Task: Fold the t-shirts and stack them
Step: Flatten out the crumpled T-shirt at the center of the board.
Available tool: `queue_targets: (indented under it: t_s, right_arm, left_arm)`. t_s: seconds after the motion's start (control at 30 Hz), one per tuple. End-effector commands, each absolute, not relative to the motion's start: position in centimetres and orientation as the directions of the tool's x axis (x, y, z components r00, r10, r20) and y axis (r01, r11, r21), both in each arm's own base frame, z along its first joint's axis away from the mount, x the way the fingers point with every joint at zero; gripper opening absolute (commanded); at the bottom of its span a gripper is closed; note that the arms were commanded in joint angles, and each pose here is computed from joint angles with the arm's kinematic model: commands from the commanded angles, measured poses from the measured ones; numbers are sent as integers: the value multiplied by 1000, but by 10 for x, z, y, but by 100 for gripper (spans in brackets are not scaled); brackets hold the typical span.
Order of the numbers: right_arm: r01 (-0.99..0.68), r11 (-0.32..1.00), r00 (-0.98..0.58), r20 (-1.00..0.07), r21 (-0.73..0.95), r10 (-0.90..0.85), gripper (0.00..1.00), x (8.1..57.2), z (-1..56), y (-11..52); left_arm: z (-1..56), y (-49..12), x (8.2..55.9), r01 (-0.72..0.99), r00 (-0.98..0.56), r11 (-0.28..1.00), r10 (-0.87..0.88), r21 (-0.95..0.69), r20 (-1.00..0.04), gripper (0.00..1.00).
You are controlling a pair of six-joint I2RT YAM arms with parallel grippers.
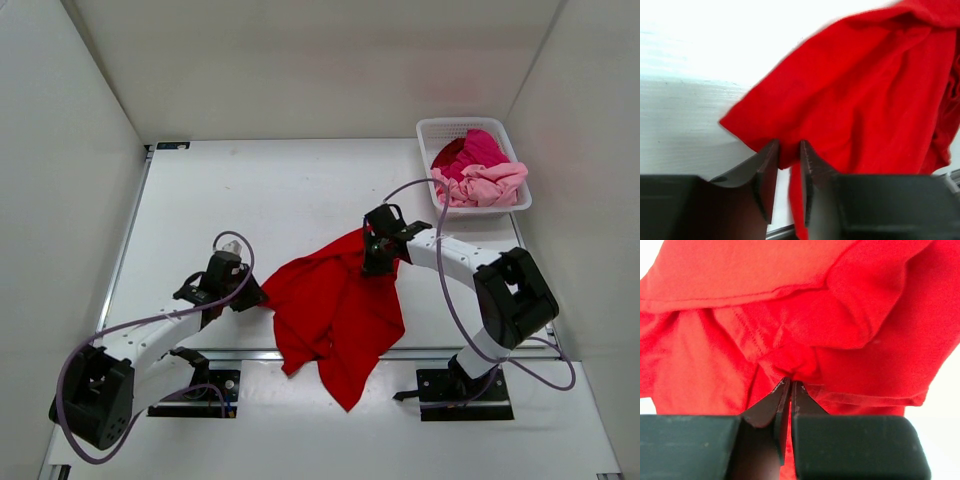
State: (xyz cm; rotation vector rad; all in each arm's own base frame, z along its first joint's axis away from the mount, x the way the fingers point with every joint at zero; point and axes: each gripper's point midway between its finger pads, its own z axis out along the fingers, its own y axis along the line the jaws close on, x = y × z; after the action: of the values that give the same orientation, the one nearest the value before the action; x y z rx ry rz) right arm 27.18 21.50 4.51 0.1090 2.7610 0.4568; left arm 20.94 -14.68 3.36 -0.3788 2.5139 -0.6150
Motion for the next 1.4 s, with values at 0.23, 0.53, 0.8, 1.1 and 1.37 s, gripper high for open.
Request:
queue_targets:
  t_s: [0.23,0.53,0.8,1.1,1.37]
  right_arm:
    - [-27,964,-845,-522,264,119,0,312,114,205]
    - [-93,969,-612,-781,231,127,0,316,305,162]
    - [-154,957,-228,-951,247,209,0,287,523,129]
    - [-323,871,121,-897,370,426,0,206,641,97]
    - [-470,780,69,-864,414,500,0,150,642,101]
  left_arm:
    - [81,-147,247,-94,-753,844,-407,-528,-517,0]
    - [241,-134,300,45,-539,869,-394,-493,-745,0]
    - [407,-107,316,103,-214,901,-393,-421,-894,0]
    - [554,-65,271,68,136,932,-363,-357,-922,0]
    - [573,-34,244,-41,227,961,-259,-275,-939,0]
